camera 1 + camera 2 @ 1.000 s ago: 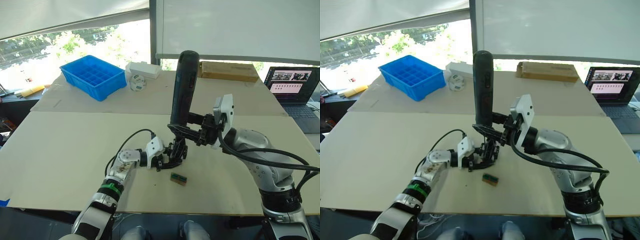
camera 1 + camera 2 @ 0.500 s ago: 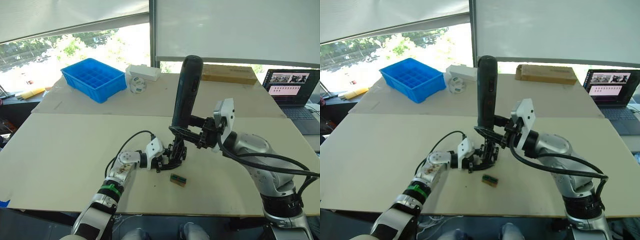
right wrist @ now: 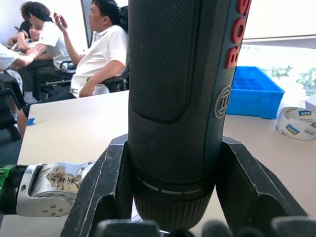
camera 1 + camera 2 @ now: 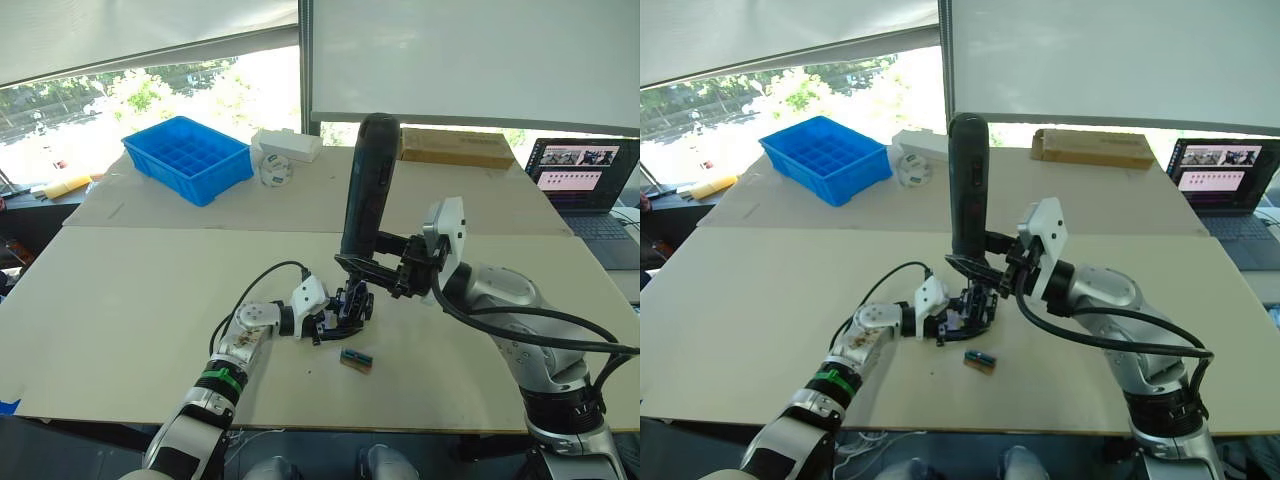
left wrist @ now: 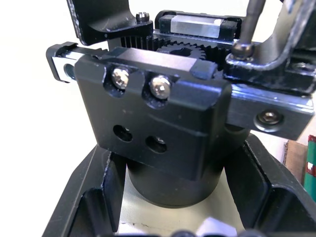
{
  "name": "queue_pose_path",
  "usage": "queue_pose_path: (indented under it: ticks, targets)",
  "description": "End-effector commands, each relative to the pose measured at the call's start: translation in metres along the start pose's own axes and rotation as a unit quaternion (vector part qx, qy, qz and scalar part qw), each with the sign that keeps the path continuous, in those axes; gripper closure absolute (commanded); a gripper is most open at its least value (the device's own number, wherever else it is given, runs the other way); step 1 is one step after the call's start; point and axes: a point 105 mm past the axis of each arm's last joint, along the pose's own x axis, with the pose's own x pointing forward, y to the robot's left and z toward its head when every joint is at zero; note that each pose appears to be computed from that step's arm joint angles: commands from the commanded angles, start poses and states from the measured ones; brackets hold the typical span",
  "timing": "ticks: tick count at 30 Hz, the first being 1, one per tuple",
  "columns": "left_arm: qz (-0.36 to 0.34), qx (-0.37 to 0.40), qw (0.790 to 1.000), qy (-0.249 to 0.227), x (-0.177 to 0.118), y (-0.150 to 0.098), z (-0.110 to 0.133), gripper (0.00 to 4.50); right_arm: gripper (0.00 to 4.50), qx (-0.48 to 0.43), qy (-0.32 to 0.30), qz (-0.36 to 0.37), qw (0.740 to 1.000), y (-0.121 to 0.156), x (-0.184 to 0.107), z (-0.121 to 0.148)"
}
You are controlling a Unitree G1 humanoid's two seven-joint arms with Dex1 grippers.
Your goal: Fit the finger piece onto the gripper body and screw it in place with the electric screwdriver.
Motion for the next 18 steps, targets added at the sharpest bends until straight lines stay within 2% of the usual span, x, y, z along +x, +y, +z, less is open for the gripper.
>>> queue_pose_path:
  ticks: [1, 3, 6, 11, 14, 18]
  targets:
    - [-0.006, -0.033, 0.999, 0.015, -0.001, -0.007, -0.016, 2.14, 2.58, 0.014, 0.038, 0.006, 0.999, 0.001, 0.0, -0.018]
    - [-0.004, -0.034, 0.999, 0.014, 0.0, -0.006, -0.016, 2.14, 2.58, 0.003, 0.026, 0.011, 1.0, 0.001, 0.001, -0.012]
    - [0.0, -0.034, 0.999, 0.014, 0.001, -0.006, -0.016, 2.14, 2.58, -0.047, -0.012, 0.035, 0.998, 0.005, 0.001, 0.011]
    - [0.004, -0.035, 0.999, 0.016, 0.002, -0.004, -0.018, 2.14, 2.58, -0.132, -0.153, 0.057, 0.978, 0.011, -0.009, 0.085]
    - [0.007, -0.035, 0.999, 0.017, 0.004, -0.004, -0.019, 2.14, 2.58, -0.159, -0.176, 0.08, 0.968, 0.018, -0.015, 0.103]
    - [0.012, -0.035, 0.999, 0.013, 0.007, -0.002, -0.018, 2.14, 2.58, -0.157, -0.183, 0.091, 0.966, 0.024, -0.018, 0.113]
